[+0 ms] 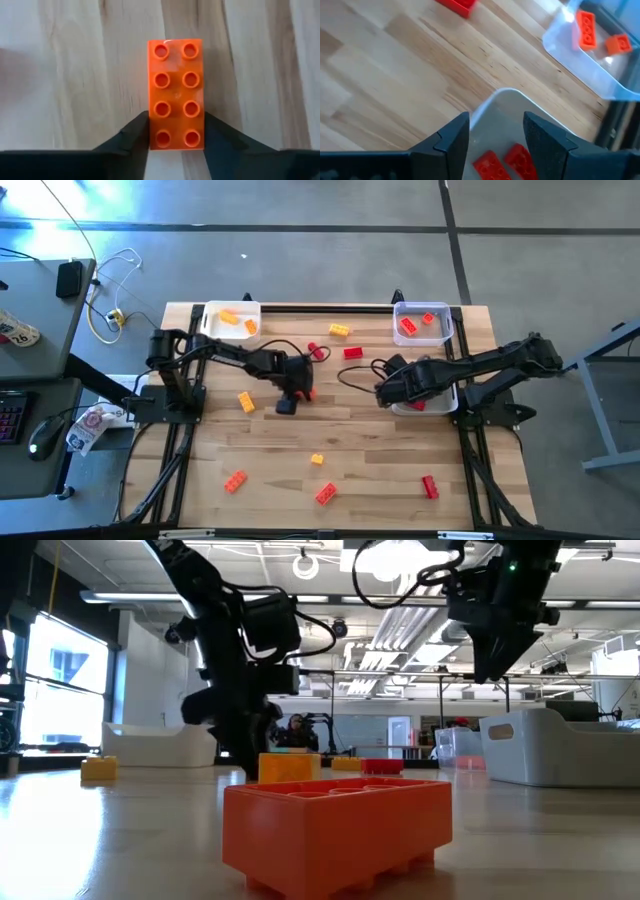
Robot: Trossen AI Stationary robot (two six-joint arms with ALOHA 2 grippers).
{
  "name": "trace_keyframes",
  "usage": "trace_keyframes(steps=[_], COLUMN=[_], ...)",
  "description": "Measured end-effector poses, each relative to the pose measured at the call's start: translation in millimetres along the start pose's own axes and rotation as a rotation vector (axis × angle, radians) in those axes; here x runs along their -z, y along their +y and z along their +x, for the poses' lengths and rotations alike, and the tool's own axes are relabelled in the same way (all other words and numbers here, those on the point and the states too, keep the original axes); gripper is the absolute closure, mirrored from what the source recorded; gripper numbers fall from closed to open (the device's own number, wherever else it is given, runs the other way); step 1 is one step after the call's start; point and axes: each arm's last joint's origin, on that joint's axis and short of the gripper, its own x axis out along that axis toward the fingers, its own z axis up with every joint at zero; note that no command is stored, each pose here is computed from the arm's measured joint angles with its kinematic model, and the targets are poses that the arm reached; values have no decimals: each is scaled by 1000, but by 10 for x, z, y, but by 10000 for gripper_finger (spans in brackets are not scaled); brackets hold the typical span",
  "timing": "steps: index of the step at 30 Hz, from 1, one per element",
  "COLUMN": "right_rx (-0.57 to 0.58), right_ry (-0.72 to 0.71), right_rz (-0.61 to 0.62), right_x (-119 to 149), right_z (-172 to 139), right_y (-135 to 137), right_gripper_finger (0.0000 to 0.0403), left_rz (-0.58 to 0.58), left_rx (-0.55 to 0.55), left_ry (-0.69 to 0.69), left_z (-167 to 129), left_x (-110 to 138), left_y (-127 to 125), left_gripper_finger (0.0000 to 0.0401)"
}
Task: Sort & place blocks by color
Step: Put the orange game piece into the transparent bin
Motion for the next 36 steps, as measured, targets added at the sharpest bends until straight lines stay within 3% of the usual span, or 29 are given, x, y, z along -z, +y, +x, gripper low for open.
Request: trace_keyframes(steps=[2, 9, 22, 30, 36], right_rx=[-35, -191, -556, -719, -760], right_ry=[-18, -71, -216, -356, -465], right_rz=[-24, -167, -625, -791, -844], right_x=[-22, -101, -222, -289, -344], right_z=[-1, -20, -125, -207, -259], right_y=[36, 177, 422, 520, 564], right_gripper_finger=[231, 231, 231, 231, 231], left_rz=[-4, -44, -87, -137, -208], left_rx=[20, 123, 298, 482, 664], left_ry=[-16, -64, -202, -349, -462], left_z=[1, 6, -15, -65, -142], left_x=[-8, -32, -135, -266, -396], left_y=[8, -15, -41, -56, -61], left_gripper_finger=[291, 290, 287, 286, 285])
